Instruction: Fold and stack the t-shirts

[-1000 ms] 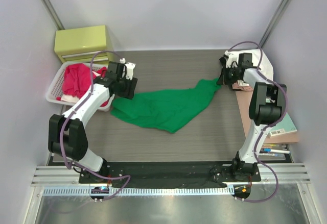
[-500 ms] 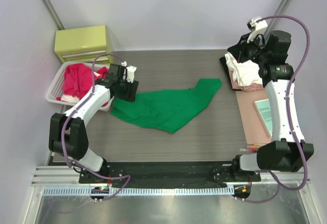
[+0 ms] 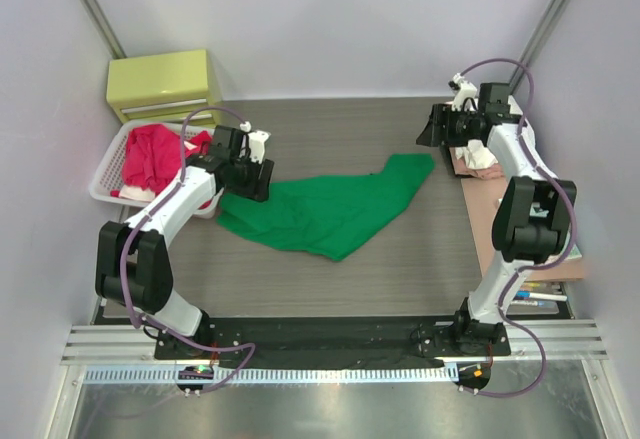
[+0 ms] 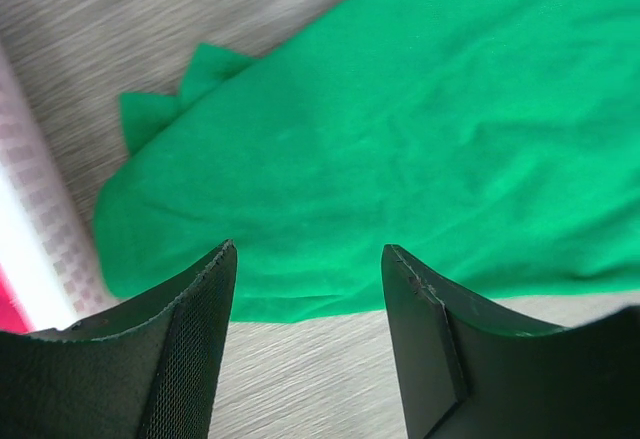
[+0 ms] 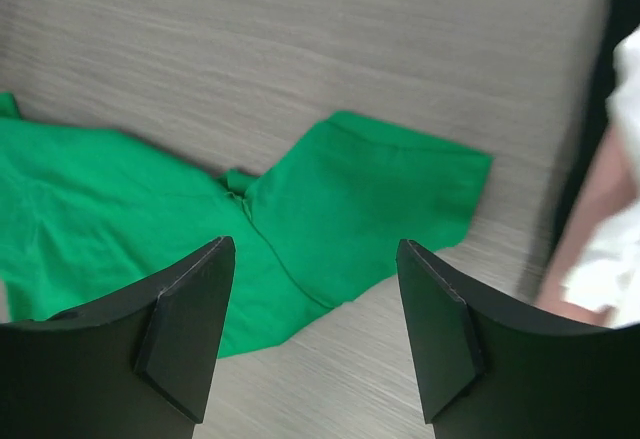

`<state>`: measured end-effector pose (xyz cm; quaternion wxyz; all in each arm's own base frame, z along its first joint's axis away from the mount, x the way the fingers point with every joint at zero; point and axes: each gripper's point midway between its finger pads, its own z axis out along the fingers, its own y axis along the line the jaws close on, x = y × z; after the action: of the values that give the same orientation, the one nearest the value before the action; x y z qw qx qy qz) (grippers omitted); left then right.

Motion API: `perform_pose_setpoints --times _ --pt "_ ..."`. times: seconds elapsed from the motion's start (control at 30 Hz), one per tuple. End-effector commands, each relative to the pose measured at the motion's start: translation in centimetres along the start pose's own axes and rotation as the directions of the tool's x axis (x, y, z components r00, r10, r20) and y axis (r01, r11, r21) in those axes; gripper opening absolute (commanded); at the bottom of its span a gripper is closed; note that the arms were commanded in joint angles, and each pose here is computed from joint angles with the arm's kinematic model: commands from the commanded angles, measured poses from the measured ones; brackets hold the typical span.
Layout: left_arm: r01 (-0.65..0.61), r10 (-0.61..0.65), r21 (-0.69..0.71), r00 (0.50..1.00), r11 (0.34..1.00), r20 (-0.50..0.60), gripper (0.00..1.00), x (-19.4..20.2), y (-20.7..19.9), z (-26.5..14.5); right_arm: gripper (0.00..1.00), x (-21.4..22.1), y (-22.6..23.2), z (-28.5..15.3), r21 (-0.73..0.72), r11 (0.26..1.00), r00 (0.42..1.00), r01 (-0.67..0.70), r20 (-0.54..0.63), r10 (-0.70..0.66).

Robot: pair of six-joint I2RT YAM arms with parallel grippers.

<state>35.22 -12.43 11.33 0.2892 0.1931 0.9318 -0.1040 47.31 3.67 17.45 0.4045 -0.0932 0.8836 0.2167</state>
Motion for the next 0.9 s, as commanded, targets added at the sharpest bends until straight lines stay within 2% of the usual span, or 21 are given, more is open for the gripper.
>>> perform_pose_setpoints --times 0.0,0.13,0.33,0.87 --pt "-0.029 0.024 0.114 0.999 0.993 0.039 0.61 -0.7 -2.1 -0.8 0.72 -1.4 1.2 0.8 -0.119 0.986 0.993 -0.117 -0.028 0.115" --pt "-0.035 0.032 0.085 0.999 0.996 0.042 0.61 -0.9 -1.5 -0.8 0.75 -1.0 -0.9 2.0 -0.011 0.995 0.995 -0.099 -0.029 0.099" --pt "-0.029 0.026 0.081 0.999 0.996 0.035 0.61 -0.8 -1.4 -0.5 0.75 2.3 -4.7 3.1 0.152 0.986 0.988 -0.064 -0.131 0.084" --pt "-0.031 0.030 0.042 0.999 0.999 0.034 0.61 -1.0 -0.8 -0.7 0.75 7.2 -7.2 6.4 0.192 0.977 0.958 -0.096 -0.248 0.143"
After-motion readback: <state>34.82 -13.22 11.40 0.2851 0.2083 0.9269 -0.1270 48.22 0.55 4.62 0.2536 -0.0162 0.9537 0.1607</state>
